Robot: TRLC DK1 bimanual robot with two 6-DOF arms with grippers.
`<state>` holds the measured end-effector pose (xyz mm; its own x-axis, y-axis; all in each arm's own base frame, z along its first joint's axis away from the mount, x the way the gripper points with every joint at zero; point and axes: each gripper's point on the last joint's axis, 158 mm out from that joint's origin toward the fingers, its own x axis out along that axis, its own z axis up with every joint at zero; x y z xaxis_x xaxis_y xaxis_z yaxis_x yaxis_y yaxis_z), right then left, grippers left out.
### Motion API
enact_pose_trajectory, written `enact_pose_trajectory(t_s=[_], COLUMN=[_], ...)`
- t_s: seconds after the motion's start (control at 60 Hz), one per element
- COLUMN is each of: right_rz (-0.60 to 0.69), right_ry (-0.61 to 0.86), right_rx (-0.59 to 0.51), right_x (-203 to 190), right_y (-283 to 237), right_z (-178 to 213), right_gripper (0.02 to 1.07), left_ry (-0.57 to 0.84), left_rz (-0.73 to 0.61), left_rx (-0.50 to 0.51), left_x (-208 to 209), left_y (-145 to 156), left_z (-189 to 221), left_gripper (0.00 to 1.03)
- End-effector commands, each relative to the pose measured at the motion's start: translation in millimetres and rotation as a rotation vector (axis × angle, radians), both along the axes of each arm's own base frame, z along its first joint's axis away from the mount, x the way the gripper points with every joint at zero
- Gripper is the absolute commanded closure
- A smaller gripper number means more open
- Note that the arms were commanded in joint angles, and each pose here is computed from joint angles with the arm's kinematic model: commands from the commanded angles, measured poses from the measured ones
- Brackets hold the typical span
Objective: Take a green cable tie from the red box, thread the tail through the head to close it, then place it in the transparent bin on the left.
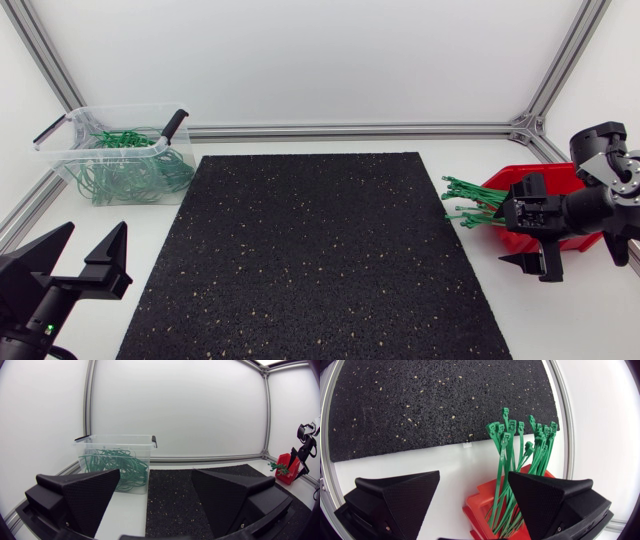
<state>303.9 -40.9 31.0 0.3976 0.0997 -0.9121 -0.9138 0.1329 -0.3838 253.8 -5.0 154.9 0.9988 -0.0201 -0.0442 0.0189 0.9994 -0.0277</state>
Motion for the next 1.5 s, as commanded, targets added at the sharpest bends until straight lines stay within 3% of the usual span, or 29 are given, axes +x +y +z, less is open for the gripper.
enact_pose_trajectory(t_s=[0.0, 0.333, 0.8, 1.033, 1.183, 1.483], right_rz=[0.001, 0.001, -0.029, -0.035, -0.016, -0.001], right_ry=[0.018, 0.066, 0.073, 0.022, -0.035, -0.099], right_rx=[0.002, 0.003, -0.048, -0.064, -0.073, -0.085], right_x=[-0.2, -12.2, -21.9, -19.3, -18.1, -13.6], right_y=[0.0, 0.4, -17.8, -18.7, -14.2, -12.5], right_z=[-2.0, -21.4, -34.7, -28.7, -22.3, -13.2], right_gripper=[0.07, 0.07, 0.17, 0.48, 0.82, 0.84], left_ry=[0.064, 0.066, 0.067, 0.069, 0.069, 0.069], left_rz=[0.002, 0.002, 0.002, 0.002, 0.0, -0.001], left_rx=[-0.023, -0.023, -0.023, -0.023, -0.023, -0.023], left_x=[0.6, 0.6, 0.6, 0.7, 0.7, 0.7], left_y=[-0.3, -0.3, -0.3, -0.3, -0.7, -1.1], left_z=[-25.5, -25.9, -26.2, -26.6, -26.6, -26.6], left_gripper=[0.04, 0.04, 0.04, 0.04, 0.04, 0.04])
